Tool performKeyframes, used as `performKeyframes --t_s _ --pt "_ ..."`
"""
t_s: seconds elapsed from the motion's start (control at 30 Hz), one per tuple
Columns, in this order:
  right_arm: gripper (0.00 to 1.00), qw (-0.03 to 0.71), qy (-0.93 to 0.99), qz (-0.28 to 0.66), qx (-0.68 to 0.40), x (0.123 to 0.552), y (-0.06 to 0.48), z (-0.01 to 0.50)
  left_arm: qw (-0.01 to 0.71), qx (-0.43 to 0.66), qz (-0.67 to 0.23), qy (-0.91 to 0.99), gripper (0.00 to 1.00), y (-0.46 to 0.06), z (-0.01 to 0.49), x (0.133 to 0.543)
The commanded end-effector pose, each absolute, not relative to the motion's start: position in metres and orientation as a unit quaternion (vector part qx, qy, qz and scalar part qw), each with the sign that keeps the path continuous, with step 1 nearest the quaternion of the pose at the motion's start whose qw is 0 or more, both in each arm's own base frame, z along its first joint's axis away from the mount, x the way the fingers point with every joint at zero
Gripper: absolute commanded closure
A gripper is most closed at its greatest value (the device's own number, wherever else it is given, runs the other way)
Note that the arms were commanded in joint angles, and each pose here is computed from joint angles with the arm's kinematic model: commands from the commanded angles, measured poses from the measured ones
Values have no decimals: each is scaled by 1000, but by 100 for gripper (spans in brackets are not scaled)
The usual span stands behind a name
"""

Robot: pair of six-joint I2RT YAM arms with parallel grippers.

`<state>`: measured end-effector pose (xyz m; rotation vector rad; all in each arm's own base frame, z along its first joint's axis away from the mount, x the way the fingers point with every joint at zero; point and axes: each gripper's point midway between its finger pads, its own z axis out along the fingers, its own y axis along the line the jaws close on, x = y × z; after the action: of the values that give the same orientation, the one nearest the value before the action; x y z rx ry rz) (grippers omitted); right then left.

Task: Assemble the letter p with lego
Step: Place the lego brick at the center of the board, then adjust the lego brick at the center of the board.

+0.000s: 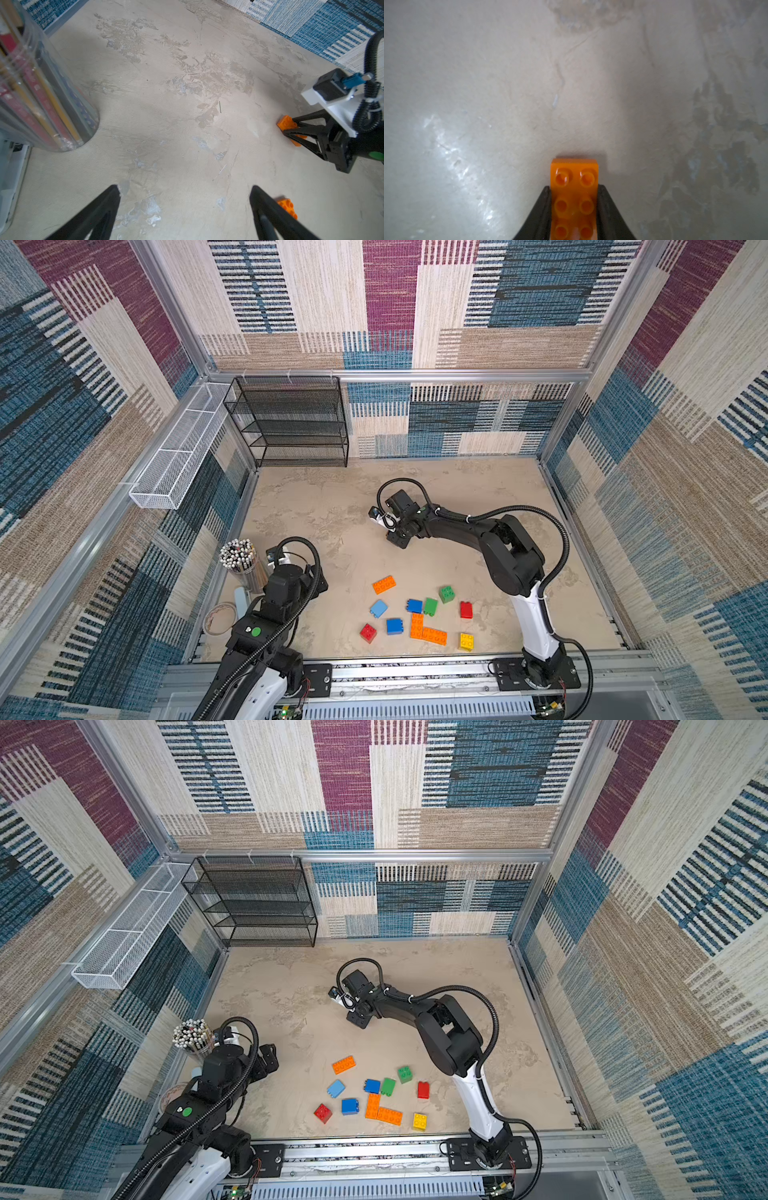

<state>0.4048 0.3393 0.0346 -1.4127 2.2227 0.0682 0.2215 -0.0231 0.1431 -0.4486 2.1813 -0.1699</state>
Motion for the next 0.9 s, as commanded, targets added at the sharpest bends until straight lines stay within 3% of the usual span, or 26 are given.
performKeyframes --t_s 0.0,0.1,0.23,0.43,0.87 --pt "72 246 806 32 -538 404 341 36 442 -178 -60 877 1 -21 143 222" --pt "52 249 811 27 -529 406 336 36 441 -176 -58 878 1 -21 141 222" --pt "40 256 815 30 -518 405 328 41 441 -177 -56 878 1 -20 141 222" --pt "36 264 825 21 -499 410 314 49 442 -175 -57 878 1 -20 140 223" --pt "36 267 838 1 -476 419 297 46 442 -175 -54 878 1 -20 139 224"
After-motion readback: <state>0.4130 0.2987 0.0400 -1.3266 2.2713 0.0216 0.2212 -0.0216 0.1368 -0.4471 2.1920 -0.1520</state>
